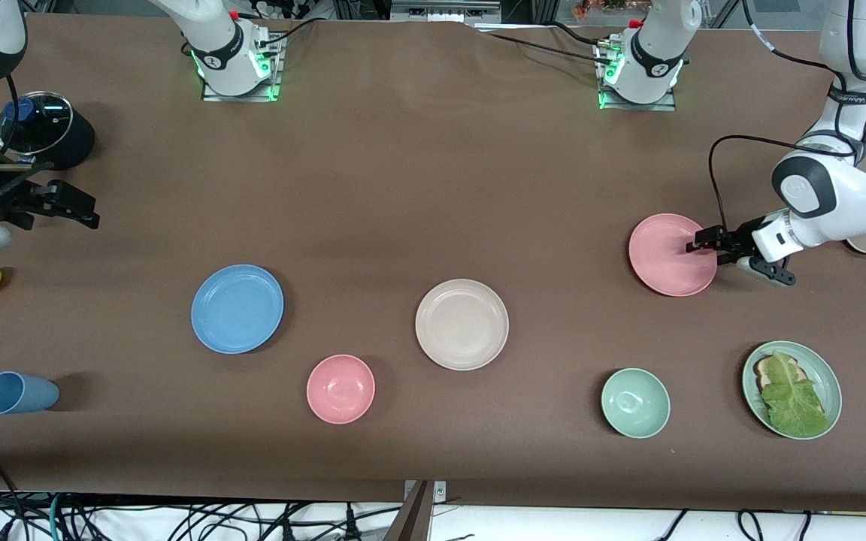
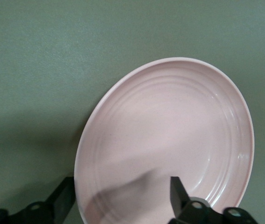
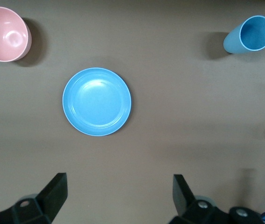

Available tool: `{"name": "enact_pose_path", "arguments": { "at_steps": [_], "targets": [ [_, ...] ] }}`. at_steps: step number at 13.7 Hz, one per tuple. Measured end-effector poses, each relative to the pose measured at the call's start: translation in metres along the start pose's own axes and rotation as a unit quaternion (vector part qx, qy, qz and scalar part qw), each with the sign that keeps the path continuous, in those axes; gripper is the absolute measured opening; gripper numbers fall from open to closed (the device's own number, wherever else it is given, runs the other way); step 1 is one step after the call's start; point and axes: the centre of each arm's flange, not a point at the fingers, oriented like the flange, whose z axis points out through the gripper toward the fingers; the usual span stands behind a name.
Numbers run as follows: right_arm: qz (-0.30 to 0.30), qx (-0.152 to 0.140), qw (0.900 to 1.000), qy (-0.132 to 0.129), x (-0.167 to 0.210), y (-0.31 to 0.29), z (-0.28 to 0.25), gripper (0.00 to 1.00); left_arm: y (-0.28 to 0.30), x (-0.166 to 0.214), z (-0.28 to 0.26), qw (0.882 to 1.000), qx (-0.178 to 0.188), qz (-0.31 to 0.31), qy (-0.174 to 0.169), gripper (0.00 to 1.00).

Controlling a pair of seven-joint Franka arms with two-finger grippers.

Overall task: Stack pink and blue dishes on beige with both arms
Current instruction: 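Grip the pink plate rim with the left gripper while the right gripper reaches out, then slide the pink plate onto the beige plate while the right gripper nears the blue plate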

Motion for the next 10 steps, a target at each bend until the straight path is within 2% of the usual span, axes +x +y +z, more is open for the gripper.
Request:
{"name": "enact_pose_path", "arguments": {
  "at_steps": [7, 8, 10],
  "targets": [
    [-0.009, -0.01, 0.999, -0.033, 0.026, -0.012, 0.059, 1.0, -0.005, -0.002, -0.002, 1.0, 0.003, -0.004, 0.002, 0.07],
    [-0.016, -0.014, 0.999, -0.034, 0.035, -0.018, 0.076, 1.0, -0.005, -0.002, -0.002, 1.0, 0.003, -0.003, 0.002, 0.04],
    [-0.026, -0.023, 0.999, -0.037, 0.056, -0.033, 0.112, 1.0, -0.005, -0.002, -0.003, 1.0, 0.004, -0.001, 0.003, 0.04]
  ]
}}
